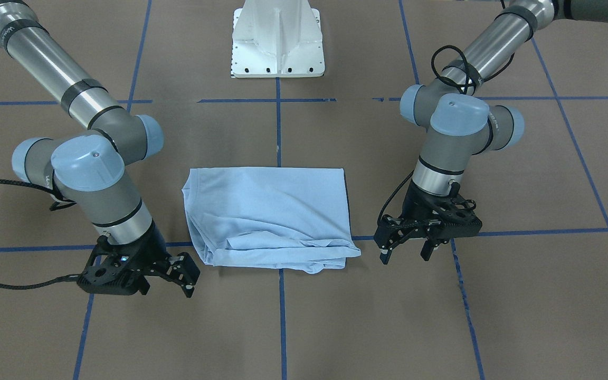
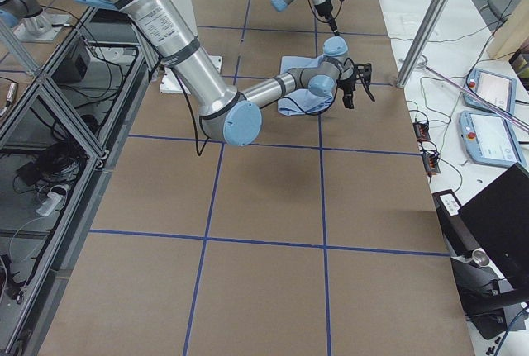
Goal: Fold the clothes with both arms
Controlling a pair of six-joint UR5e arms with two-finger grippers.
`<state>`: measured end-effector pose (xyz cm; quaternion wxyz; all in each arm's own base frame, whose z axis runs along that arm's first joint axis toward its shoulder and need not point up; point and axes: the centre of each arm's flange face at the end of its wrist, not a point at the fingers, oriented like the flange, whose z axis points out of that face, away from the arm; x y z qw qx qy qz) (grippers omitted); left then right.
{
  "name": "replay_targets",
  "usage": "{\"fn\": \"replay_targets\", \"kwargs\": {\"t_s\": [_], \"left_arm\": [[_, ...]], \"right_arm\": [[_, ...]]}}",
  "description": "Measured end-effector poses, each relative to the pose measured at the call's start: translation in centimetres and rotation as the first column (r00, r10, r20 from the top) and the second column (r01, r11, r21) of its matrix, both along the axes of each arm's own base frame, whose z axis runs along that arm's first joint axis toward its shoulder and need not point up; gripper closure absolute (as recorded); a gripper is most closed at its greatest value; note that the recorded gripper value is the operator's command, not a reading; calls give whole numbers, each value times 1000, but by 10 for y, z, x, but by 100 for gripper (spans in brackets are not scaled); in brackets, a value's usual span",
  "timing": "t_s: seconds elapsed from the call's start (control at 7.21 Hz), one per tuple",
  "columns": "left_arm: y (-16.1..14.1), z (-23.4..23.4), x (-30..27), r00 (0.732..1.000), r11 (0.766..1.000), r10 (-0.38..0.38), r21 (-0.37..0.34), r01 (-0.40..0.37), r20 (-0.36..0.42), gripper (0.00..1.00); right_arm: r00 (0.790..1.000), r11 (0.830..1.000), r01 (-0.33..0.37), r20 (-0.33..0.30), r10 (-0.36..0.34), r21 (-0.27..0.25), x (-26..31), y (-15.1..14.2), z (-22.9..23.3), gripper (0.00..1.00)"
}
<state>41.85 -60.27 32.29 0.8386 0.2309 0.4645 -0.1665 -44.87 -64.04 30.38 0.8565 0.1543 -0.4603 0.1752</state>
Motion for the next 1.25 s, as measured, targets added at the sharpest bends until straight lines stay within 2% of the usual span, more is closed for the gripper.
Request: {"fn": "replay_targets", "kwargs": {"t_s": [0.14, 0.28, 0.55, 0.69, 0.83, 0.97, 1.25], "left_arm": [[0, -2, -13, 1000, 1000, 23, 8, -23, -8, 0], [1, -1, -24, 999, 999, 32, 11, -32, -14, 0], [3, -2, -30, 999, 999, 36, 14, -36, -21, 0], [3, -4, -29, 999, 999, 36, 13, -35, -24, 0], [3, -5, -29, 999, 999, 35, 13, -34, -28, 0], [3, -7, -29, 999, 999, 34, 13, -33, -30, 0], [3, -7, -30, 999, 999, 31, 10, -31, -32, 0]], "right_arm": [[998, 999, -14, 62, 16, -37, -21, 26, -21, 100], [995, 999, -16, 102, 21, -46, -47, 57, -39, 100], [993, 1000, 2, 116, 1, -20, -92, 107, -53, 100], [994, 1000, 14, 107, -13, -10, -107, 121, -53, 100], [996, 1000, 12, 85, -12, -4, -118, 121, -48, 100], [999, 1000, -3, 48, 3, 7, -127, 106, -44, 100], [998, 999, -30, -50, 32, 30, -126, 41, -39, 100]]}}
